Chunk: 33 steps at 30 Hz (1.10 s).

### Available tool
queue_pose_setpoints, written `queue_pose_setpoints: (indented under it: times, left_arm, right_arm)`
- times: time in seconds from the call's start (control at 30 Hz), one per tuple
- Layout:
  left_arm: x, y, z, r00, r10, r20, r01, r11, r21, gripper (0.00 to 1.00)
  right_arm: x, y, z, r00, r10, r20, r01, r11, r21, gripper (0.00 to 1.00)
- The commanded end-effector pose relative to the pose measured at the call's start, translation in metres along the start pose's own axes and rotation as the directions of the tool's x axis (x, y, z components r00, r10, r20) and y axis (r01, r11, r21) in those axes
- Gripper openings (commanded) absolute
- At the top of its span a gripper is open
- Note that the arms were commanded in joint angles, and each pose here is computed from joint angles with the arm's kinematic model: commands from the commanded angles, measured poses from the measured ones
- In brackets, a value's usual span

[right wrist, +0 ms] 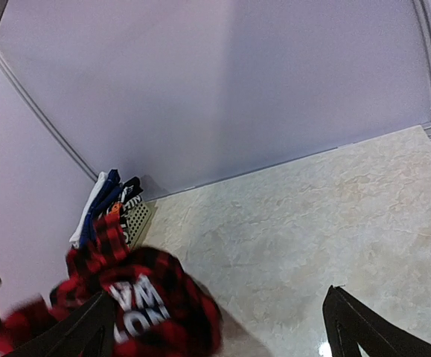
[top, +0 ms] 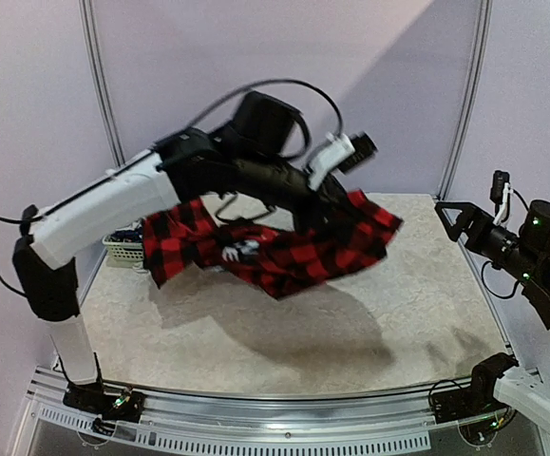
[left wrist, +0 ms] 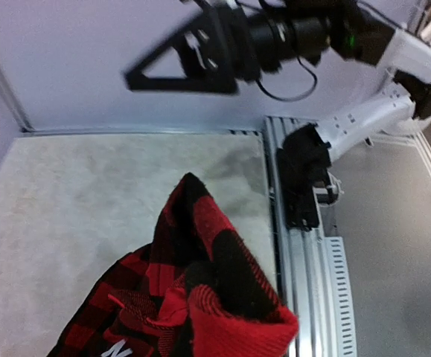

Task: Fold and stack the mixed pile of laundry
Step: Place the crumpled shirt at the center of the board, then adjust the crumpled shirt at the center of the board.

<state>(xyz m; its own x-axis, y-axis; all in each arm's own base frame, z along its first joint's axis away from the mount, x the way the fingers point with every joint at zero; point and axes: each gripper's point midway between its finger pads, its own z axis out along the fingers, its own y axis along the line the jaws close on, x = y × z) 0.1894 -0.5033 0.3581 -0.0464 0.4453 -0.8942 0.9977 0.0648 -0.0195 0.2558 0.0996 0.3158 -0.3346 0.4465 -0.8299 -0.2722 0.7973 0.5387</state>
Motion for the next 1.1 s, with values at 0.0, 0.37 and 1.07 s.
queue_pose_setpoints:
  times: [0.0,0.37,1.07]
  left_arm:
    - [0.07,-0.048,0.084,0.986,-0.039,-0.163,0.067,0.983,0.171,0.0]
    - [0.13,-0.018,0.122,0.945,-0.196,-0.26,0.199,0.98,-0.013,0.97]
    - [0.314,0.05,-0.074,0.75,-0.628,-0.208,0.352,0.645,-0.679,0.98]
  right_arm:
    - [0.002,-0.023,-0.013,1.0,0.005,0.0,-0.005,0.99,0.139,0.99]
    - [0.016,-0.028,-0.002,0.998,0.026,-0.056,-0.018,0.989,0.149,0.99]
    - [0.159,0.114,0.044,0.755,-0.48,-0.447,0.37,0.875,-0.314,0.99]
